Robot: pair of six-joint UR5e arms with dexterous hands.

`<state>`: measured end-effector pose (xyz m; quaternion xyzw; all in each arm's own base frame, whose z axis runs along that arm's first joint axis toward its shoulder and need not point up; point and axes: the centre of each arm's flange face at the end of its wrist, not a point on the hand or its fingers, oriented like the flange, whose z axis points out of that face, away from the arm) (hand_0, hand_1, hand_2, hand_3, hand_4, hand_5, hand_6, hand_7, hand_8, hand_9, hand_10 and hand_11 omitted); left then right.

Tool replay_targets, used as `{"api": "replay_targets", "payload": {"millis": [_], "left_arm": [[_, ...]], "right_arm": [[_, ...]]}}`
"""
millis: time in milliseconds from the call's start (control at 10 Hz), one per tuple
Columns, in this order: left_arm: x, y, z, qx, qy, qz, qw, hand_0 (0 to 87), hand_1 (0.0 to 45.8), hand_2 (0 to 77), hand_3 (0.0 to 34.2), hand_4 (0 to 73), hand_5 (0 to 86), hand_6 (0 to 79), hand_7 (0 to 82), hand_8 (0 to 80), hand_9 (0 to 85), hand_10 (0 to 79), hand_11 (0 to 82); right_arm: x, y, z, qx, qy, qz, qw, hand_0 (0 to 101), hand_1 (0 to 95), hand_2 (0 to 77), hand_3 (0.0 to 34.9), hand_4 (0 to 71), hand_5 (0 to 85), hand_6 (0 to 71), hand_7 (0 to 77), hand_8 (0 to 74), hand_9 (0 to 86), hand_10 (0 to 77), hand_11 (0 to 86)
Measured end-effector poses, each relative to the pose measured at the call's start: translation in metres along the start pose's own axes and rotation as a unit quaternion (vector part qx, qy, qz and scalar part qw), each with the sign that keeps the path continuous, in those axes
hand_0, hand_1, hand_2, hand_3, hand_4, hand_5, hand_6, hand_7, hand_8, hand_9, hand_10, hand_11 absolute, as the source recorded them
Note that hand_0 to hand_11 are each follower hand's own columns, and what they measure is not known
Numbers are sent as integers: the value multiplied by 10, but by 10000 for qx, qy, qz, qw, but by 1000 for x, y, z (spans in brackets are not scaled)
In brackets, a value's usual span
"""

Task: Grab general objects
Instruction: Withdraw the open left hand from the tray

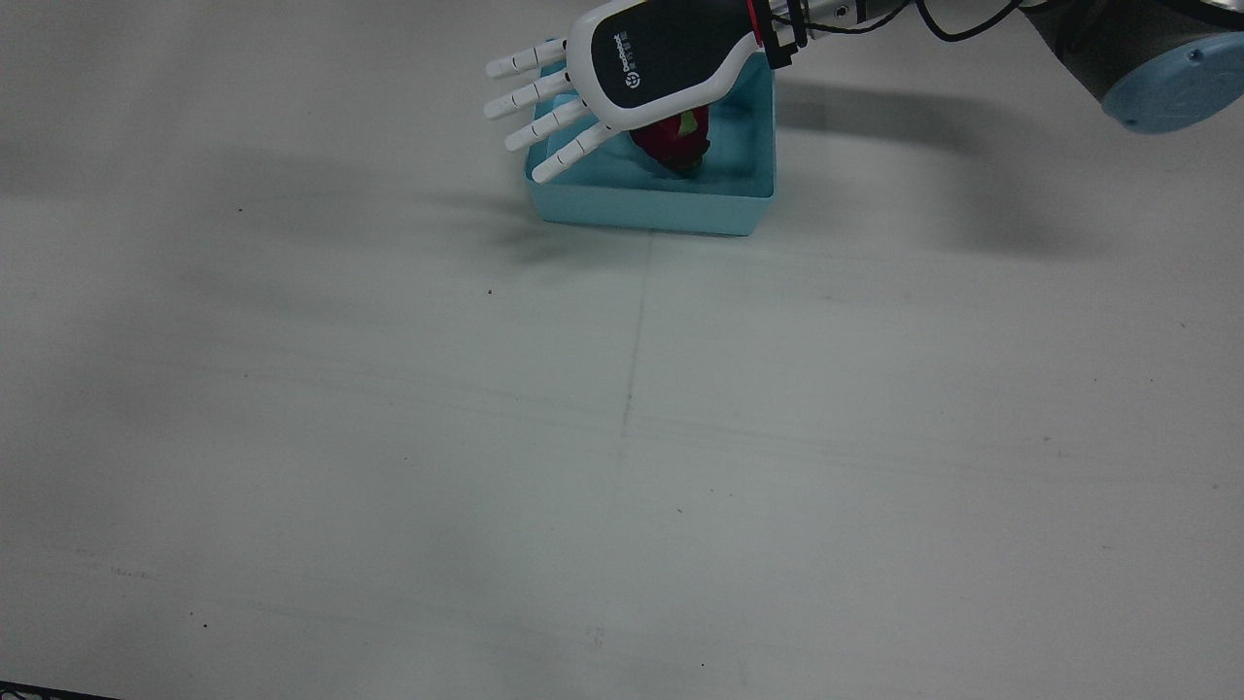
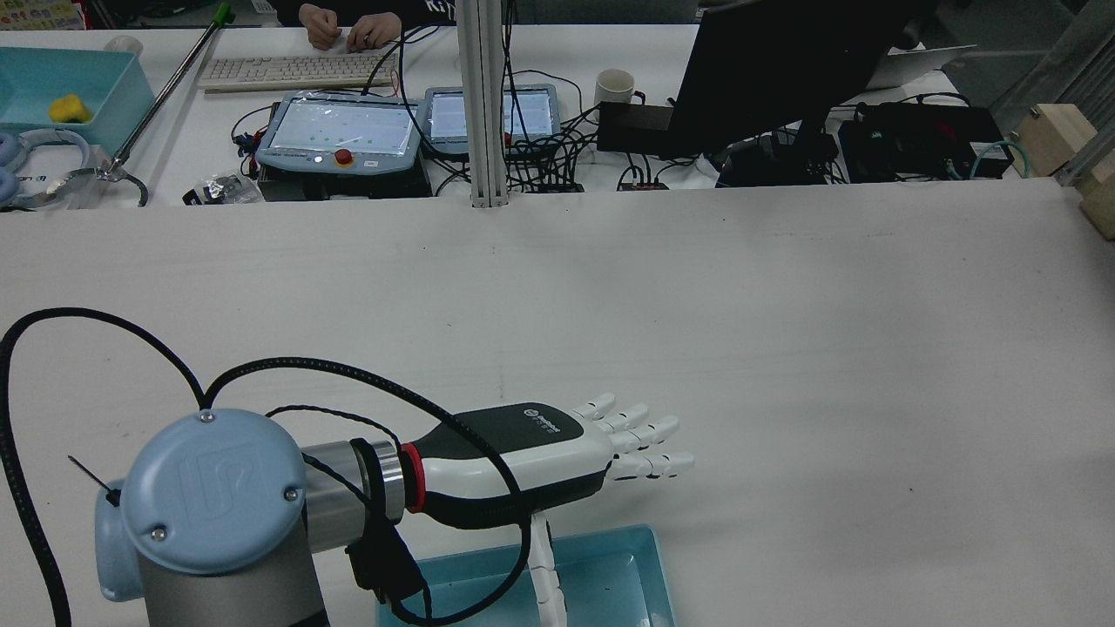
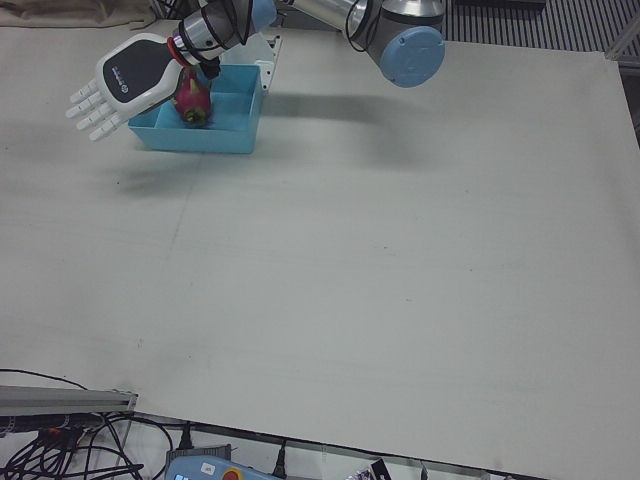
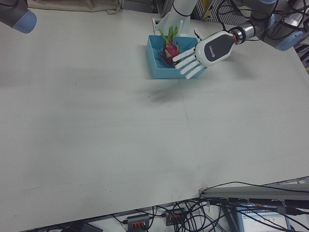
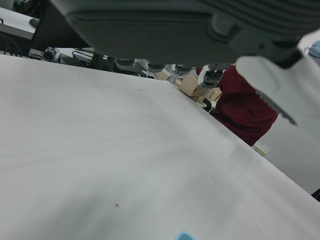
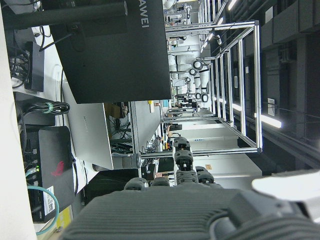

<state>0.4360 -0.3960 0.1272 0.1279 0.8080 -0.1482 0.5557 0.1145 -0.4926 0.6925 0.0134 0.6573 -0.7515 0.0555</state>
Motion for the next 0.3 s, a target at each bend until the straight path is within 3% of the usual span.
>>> {"api": "replay_targets", "payload": {"millis": [200, 300], "left_arm": [[3, -59, -6, 465, 62, -26, 9989, 490, 5, 11, 1, 0, 22, 11, 54, 11, 5, 5, 11], [3, -82, -8, 639, 99, -72, 9979, 490, 5, 16, 1, 0, 22, 5, 76, 11, 5, 5, 11]], "right_arm": [[0, 1, 0, -10, -1, -5, 10000, 0, 54, 16, 0, 0, 5, 0, 0, 0, 5, 0, 5], [0, 1, 0, -15, -2, -7, 10000, 0, 54, 16, 0, 0, 5, 0, 0, 0, 5, 0, 5]]}}
